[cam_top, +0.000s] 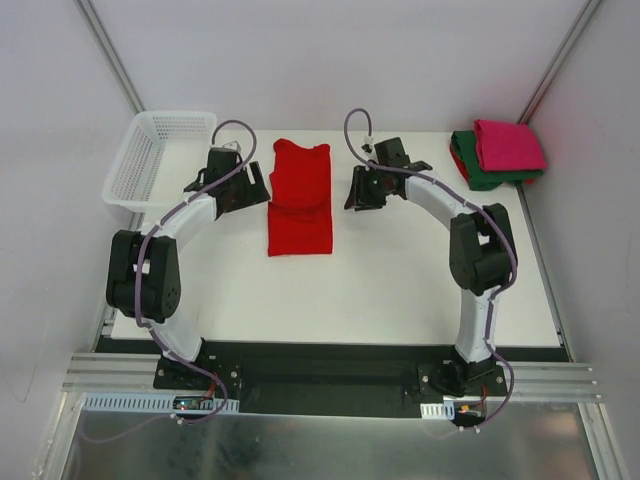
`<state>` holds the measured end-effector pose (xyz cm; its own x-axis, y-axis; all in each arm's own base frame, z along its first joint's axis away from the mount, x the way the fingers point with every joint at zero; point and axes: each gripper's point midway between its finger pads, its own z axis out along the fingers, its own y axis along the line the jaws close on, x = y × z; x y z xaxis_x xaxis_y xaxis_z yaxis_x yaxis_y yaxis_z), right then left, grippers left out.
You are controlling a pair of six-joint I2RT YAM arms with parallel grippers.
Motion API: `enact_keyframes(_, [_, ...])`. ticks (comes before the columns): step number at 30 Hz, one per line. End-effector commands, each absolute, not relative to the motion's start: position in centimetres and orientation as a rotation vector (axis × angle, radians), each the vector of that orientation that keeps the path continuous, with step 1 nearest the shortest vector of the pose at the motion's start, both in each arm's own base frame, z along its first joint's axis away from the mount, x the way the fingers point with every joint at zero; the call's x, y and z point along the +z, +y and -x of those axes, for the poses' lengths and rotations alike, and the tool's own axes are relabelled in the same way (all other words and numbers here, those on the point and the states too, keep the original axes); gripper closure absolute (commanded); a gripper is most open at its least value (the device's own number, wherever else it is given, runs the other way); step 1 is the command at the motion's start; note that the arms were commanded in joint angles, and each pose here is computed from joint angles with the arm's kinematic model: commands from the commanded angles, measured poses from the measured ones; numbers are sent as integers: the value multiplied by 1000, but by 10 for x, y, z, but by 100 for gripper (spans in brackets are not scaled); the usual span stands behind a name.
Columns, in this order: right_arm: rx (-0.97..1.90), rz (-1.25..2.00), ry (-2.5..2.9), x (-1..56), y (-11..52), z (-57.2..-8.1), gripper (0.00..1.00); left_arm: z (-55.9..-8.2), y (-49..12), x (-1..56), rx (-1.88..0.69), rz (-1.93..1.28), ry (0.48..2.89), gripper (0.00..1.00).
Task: Fold and stack the t-shirts
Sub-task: Fold the folded rectangular tshirt in 1/3 of the way
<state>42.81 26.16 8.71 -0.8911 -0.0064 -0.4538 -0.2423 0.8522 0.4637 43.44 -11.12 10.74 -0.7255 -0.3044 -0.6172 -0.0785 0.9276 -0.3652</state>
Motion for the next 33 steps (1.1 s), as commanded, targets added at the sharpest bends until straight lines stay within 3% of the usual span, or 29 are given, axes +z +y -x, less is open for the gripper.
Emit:
enact_keyframes(1, [742,226,2494,126,259,-409,61,-417,-145,120,-509,167,2322,34])
enact_keyframes(2, [736,217,2500,126,257,-404,60,-414,-161,121,-536,123,2316,51])
enact_keyframes(4, [720,207,2516,123,250,-391,59,-408,-175,113,-548,83,2333,69])
enact_keyframes(5, [719,204,2523,122,247,-384,58,-408,-184,112,-561,61,2331,89])
enact_keyframes(7, [714,203,2531,121,241,-371,58,-399,-203,101,-580,18,2361,100])
enact_keyframes(25, [681,182,2572,108,219,-329,57,-431,-232,64,-581,-19,2368,100])
enact_keyframes(33, [663,175,2593,100,214,-323,57,-474,-239,75,-545,-47,2302,100])
